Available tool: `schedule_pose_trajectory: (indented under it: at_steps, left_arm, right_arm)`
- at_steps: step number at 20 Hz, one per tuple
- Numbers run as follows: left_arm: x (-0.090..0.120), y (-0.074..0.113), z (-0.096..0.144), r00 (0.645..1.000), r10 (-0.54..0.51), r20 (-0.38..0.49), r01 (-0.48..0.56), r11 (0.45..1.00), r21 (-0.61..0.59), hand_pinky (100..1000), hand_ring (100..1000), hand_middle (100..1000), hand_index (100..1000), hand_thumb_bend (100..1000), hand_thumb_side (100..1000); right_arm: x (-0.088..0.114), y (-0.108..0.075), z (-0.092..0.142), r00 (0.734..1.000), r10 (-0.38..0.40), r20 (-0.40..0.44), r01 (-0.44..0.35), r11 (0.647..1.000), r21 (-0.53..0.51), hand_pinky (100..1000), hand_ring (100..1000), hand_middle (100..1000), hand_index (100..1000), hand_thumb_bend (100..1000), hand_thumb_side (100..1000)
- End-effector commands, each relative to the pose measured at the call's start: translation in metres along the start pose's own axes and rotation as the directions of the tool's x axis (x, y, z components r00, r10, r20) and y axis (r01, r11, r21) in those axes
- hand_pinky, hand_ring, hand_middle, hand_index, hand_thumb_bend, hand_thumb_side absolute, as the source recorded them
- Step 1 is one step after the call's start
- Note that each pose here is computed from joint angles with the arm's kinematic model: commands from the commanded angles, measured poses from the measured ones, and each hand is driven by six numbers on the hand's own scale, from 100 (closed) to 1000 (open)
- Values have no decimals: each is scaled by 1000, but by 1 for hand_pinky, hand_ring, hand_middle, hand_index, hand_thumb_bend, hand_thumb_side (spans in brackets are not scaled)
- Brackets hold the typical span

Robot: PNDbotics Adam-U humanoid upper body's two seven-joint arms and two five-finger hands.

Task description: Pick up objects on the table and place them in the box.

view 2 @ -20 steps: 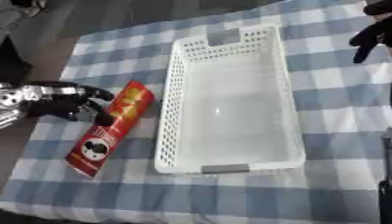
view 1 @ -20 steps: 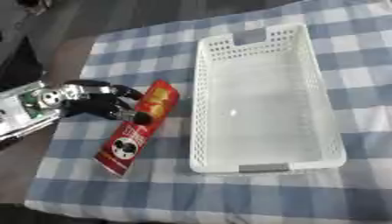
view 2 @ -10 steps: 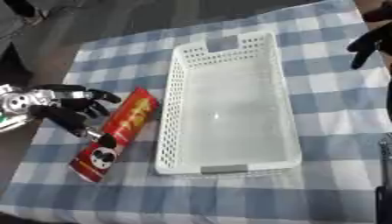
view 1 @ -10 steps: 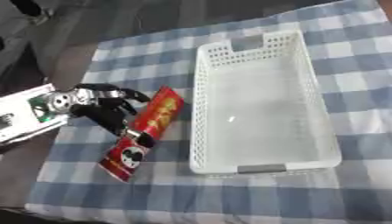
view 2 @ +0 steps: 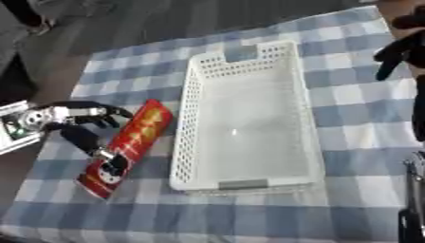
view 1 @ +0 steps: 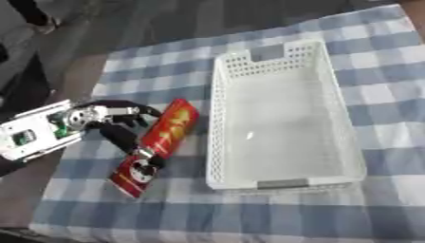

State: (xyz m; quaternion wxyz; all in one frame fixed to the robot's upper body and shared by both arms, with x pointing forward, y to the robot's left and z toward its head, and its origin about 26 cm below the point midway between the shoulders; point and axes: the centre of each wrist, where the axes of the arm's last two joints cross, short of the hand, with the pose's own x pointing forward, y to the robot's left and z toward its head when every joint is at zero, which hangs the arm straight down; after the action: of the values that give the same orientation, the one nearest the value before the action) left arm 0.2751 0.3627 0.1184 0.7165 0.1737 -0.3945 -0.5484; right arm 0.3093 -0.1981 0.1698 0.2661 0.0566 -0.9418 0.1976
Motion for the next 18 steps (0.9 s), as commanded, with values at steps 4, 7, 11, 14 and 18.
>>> schedule_pose_trajectory:
  at_steps: [4,7,11,14,18]
  left_arm:
    - [-7,5,-3,1000,8,-27,-9,999,-33,907,916,1000,1000,952,554]
    - [-7,3,-8,999,27,-24,-28,999,-46,901,911,1000,1000,938,567]
    - [-6,8,-14,1000,23,-16,-23,999,-36,898,907,1000,1000,928,572]
    - [-7,10,-18,1000,17,-10,-17,999,-34,896,904,1000,1000,923,579]
    - [-11,13,-20,1000,15,-16,-16,999,-45,895,903,1000,1000,917,589]
  right_arm:
    - [7,4,-4,999,-28,21,29,1000,-11,312,483,648,787,100,1000]
    - [8,5,-4,999,-33,22,34,999,-13,312,483,648,787,100,1000]
    - [8,5,-4,999,-37,21,38,999,-13,312,483,649,787,100,1000]
    - [8,6,-5,999,-41,22,41,999,-11,312,483,649,787,100,1000]
    - [8,6,-4,999,-42,21,42,999,-8,312,483,649,787,100,1000]
